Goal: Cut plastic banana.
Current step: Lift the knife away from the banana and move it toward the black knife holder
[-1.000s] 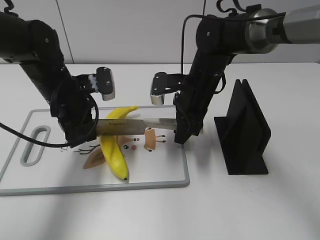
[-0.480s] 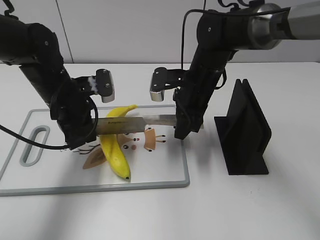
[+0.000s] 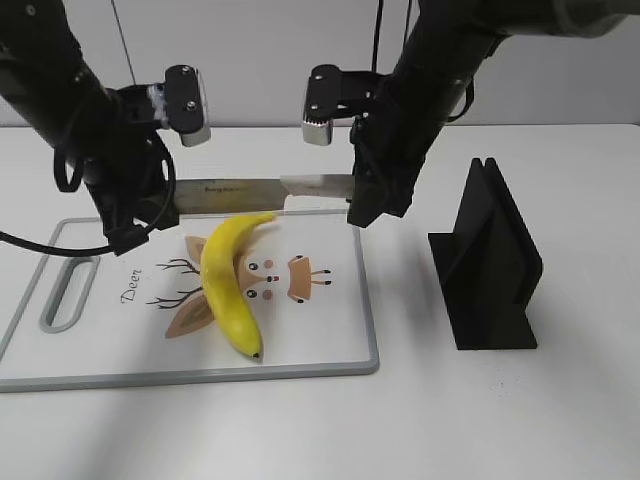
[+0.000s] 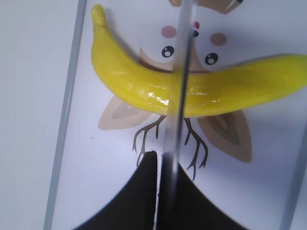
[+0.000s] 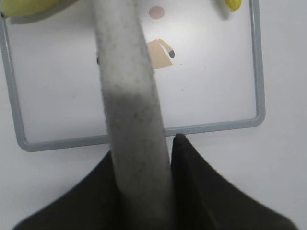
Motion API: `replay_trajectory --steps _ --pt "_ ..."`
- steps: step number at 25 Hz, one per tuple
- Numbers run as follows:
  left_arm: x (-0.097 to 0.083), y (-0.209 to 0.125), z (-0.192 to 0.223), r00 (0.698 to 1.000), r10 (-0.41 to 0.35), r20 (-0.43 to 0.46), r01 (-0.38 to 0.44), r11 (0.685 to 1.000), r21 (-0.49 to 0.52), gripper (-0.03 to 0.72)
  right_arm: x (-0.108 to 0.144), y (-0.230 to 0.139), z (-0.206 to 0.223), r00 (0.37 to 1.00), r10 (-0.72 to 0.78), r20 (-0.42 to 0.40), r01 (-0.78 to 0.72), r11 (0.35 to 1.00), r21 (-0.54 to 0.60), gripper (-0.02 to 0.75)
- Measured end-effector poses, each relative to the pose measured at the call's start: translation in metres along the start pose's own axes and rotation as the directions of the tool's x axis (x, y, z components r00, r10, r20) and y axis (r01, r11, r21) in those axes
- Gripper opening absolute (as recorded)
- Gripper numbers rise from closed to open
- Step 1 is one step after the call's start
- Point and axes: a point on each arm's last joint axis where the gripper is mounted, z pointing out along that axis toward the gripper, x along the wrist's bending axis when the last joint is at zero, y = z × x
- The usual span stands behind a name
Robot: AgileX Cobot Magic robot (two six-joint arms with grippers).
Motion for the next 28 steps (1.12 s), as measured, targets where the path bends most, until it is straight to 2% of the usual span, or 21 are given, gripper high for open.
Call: replay_trajectory --steps 3,5,7,10,13,15,18,23,26,28 --pt "-0.004 0.002 -0.011 1.0 0.0 0.008 0.0 1.0 -0.006 0.002 0.003 0.001 -0.01 1.0 -0.004 -0.001 0.004 1.0 -0.005 0.228" --pt "-0.005 0.002 -0.016 1.0 0.0 0.012 0.0 1.0 -0.007 0.052 0.004 0.002 -0.014 1.0 -0.004 -0.003 0.004 1.0 -0.006 0.228" --pt "-0.006 0.0 -0.02 1.0 0.001 0.014 -0.001 1.0 0.002 0.135 0.004 0.0 -0.017 1.0 -0.002 -0.002 0.002 1.0 0.006 0.225" --pt "-0.007 0.001 -0.028 1.0 -0.002 0.002 0.002 1.0 -0.004 0.32 0.005 -0.001 -0.018 1.0 0.008 -0.007 -0.008 1.0 0.013 0.219" --pt "-0.007 0.003 -0.041 0.998 -0.036 -0.043 0.034 0.999 -0.028 0.505 0.006 -0.001 -0.024 1.0 0.015 -0.002 -0.015 1.0 0.012 0.204" --pt "-0.007 0.006 -0.052 0.994 -0.067 -0.089 0.062 0.997 -0.056 0.57 0.006 0.0 -0.03 1.0 0.021 0.009 -0.021 1.0 0.004 0.2" --pt "-0.008 0.01 -0.072 0.983 -0.099 -0.154 0.084 0.991 -0.101 0.602 0.008 0.001 -0.04 0.999 0.026 0.022 -0.026 1.0 -0.007 0.185" --pt "-0.016 0.013 -0.106 0.958 -0.167 -0.232 0.127 0.976 -0.178 0.608 0.012 0.0 -0.055 0.998 0.049 0.035 -0.049 0.999 -0.004 0.184" --pt "-0.022 0.012 -0.126 0.923 -0.276 -0.267 0.22 0.95 -0.222 0.608 0.014 0.001 -0.069 0.99 0.129 0.058 -0.128 0.992 -0.014 0.184" --pt "-0.025 0.009 -0.14 0.885 -0.361 -0.293 0.295 0.923 -0.246 0.608 0.016 0.001 -0.08 0.977 0.197 0.082 -0.195 0.98 -0.029 0.184"
